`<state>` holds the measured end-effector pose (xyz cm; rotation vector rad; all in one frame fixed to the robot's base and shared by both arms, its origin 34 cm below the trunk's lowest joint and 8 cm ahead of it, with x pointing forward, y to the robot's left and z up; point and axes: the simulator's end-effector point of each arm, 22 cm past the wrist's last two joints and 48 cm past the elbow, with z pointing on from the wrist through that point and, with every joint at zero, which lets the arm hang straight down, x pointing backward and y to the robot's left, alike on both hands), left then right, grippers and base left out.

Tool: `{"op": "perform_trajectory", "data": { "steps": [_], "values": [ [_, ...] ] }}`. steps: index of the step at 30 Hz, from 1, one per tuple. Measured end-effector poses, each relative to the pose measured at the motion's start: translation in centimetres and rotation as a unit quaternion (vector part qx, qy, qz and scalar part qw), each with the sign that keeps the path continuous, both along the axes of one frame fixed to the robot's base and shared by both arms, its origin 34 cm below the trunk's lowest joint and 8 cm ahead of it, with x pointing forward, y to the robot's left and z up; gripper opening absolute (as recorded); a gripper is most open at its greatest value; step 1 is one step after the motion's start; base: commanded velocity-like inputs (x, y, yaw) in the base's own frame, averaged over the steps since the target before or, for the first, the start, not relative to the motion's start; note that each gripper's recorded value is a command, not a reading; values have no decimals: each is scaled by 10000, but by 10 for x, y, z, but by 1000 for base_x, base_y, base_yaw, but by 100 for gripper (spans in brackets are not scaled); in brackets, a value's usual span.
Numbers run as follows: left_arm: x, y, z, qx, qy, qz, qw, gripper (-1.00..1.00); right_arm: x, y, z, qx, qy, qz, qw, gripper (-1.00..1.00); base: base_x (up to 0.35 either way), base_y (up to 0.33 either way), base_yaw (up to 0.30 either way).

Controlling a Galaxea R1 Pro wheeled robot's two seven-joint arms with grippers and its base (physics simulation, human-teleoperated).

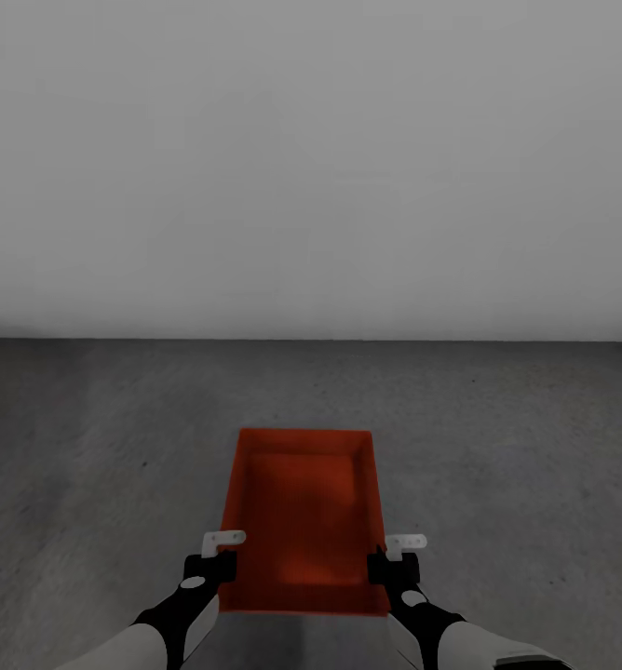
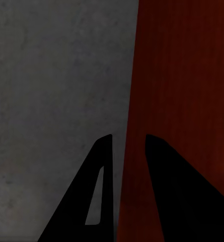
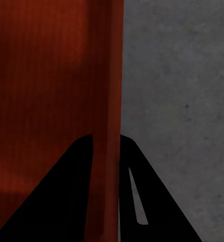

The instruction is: Move the two storage containers from the living room to the garage. In the garage, place one container on the floor and stack the other container on top of it (either order is fine).

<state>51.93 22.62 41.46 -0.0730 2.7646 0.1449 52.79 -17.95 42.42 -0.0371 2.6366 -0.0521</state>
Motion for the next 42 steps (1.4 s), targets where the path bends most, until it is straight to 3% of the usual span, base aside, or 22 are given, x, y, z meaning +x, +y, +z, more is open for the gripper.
{"op": "perform_trajectory", "data": {
  "steps": [8, 28, 42],
  "values": [
    [0, 0, 0, 0, 0, 0, 10000, -100, 0, 0, 0, 0, 0, 0, 10000, -100, 0, 0, 2],
    [-2, 0, -35, 0, 1, 0, 10000, -100, -2, 0, -35, 0, 0, -1, 10000, -100, 0, 0, 0],
    [-2, 0, -35, -1, 0, 4, 10000, -100, -2, 0, -35, -1, 1, 6, 10000, -100, 0, 0, 0]
  ]
}}
